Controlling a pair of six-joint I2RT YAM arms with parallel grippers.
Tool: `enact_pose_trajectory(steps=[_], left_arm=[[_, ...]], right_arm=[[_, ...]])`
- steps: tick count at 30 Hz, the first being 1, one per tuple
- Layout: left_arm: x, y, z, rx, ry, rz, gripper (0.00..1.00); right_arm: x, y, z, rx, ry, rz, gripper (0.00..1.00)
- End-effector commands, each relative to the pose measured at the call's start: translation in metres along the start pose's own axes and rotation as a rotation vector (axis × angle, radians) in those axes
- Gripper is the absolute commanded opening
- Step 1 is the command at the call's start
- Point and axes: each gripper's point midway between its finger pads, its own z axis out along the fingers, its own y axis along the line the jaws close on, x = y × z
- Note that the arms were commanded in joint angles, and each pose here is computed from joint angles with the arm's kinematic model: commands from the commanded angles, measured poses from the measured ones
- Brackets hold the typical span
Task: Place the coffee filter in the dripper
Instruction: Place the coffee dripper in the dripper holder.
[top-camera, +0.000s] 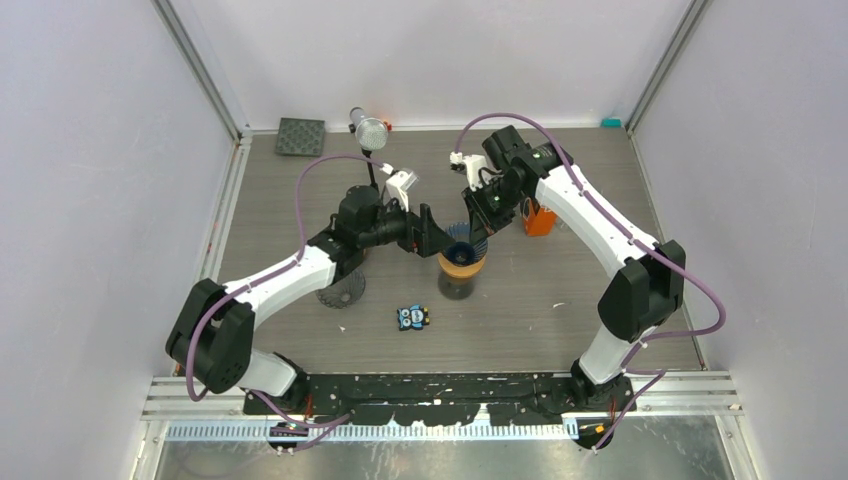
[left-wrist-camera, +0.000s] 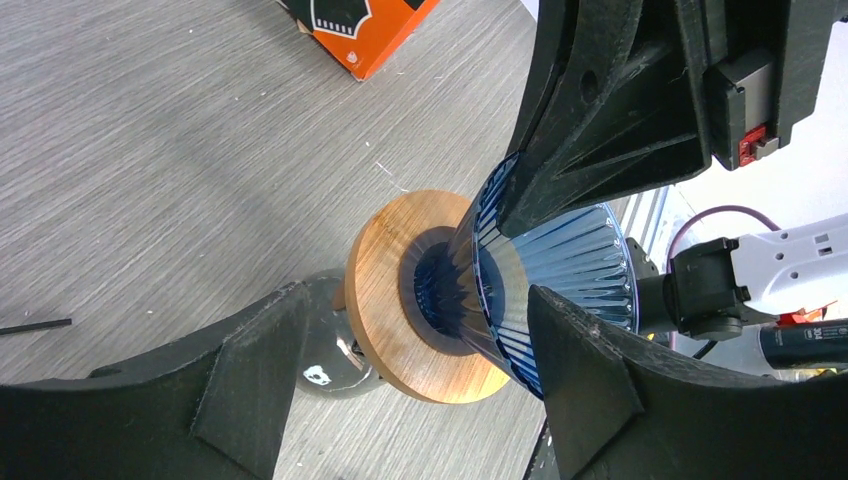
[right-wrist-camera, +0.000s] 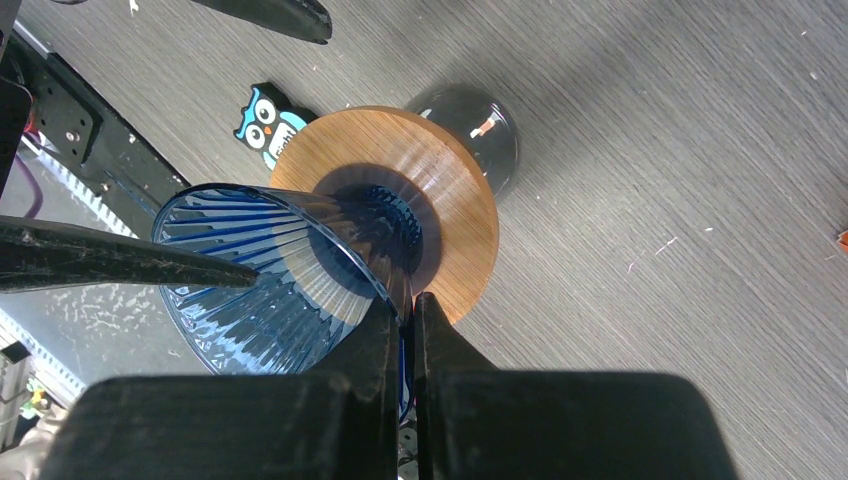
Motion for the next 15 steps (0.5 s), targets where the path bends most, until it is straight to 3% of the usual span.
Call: enact_pose_trajectory(steps=[1,15], left_arm=[[0.023,0.021,0.0,-0.079,0.047,0.032,0.8],[0.049,0.044,0.005,-0.148,0.123,-0.008,0.76]], right_arm=[[0.007,-0.018,0.02,0.082,0.049,-0.016,0.0],[0.014,-0.027,0.04,0.103,0.11,-0.014,0.01]])
